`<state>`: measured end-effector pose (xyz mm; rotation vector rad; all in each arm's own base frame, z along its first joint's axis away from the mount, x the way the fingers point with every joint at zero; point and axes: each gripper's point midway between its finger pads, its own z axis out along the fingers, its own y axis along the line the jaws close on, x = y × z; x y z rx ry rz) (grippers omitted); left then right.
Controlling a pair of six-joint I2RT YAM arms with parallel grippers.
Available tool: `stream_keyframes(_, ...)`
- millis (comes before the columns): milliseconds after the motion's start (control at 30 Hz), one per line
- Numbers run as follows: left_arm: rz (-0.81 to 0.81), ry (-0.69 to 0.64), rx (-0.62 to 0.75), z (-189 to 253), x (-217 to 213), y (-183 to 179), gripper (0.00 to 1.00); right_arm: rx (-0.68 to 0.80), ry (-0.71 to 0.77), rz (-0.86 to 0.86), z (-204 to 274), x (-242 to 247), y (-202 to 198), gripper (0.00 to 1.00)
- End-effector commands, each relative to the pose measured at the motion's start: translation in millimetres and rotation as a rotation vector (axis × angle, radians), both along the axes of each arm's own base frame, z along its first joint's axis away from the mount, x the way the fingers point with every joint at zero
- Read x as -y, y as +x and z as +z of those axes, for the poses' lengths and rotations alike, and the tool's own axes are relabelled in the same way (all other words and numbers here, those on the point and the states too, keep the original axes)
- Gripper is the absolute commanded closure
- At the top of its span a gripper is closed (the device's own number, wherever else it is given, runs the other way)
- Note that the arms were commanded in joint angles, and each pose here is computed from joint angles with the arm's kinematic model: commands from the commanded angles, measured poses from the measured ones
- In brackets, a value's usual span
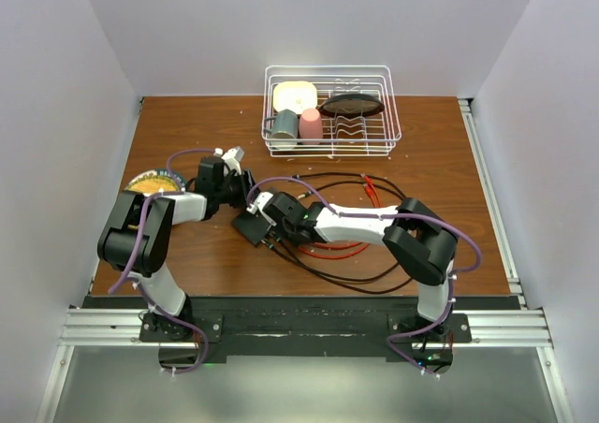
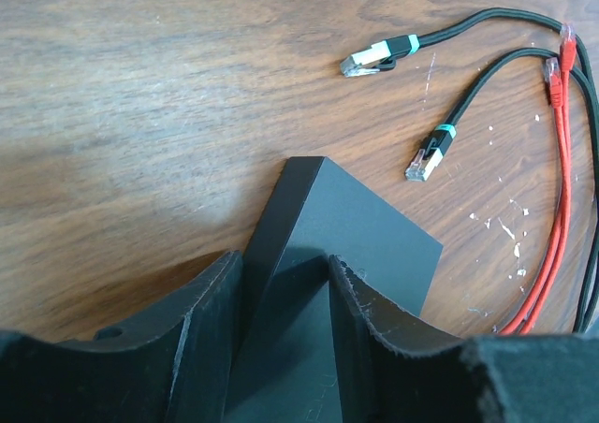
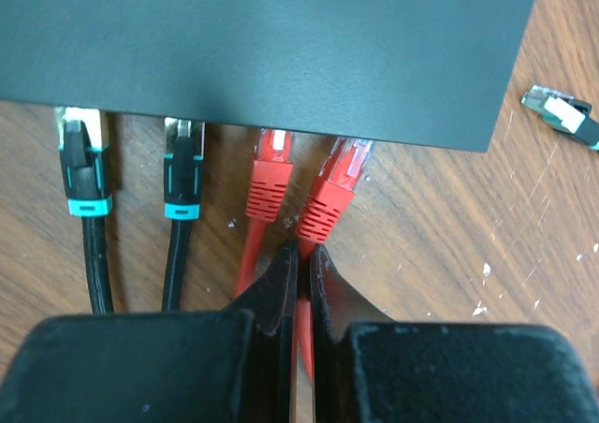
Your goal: Insert the plug into the switch port
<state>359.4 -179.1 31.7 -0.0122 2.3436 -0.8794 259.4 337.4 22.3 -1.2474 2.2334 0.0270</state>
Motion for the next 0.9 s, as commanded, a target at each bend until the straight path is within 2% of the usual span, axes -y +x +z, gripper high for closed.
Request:
stream_keyframes(0,-0.133,-0.116,0.013,18,28,-12,0.53,0.015,0.145,0.143,17,-39,-4,1.0)
stream_keyframes(367,-0.118,-0.104,0.038,21,28,1,0.5,0.105,0.029,0.093,17,-13,13,1.0)
stream_keyframes(533,-0.122,-0.11,0.057,21,30,6,0.45,0.099,0.008,0.085,9,-6,13,1.0)
stream_keyframes(867,-0.212,-0.168,0.077,21,44,7,0.52,0.082,0.064,0.062,2,-3,22,1.0)
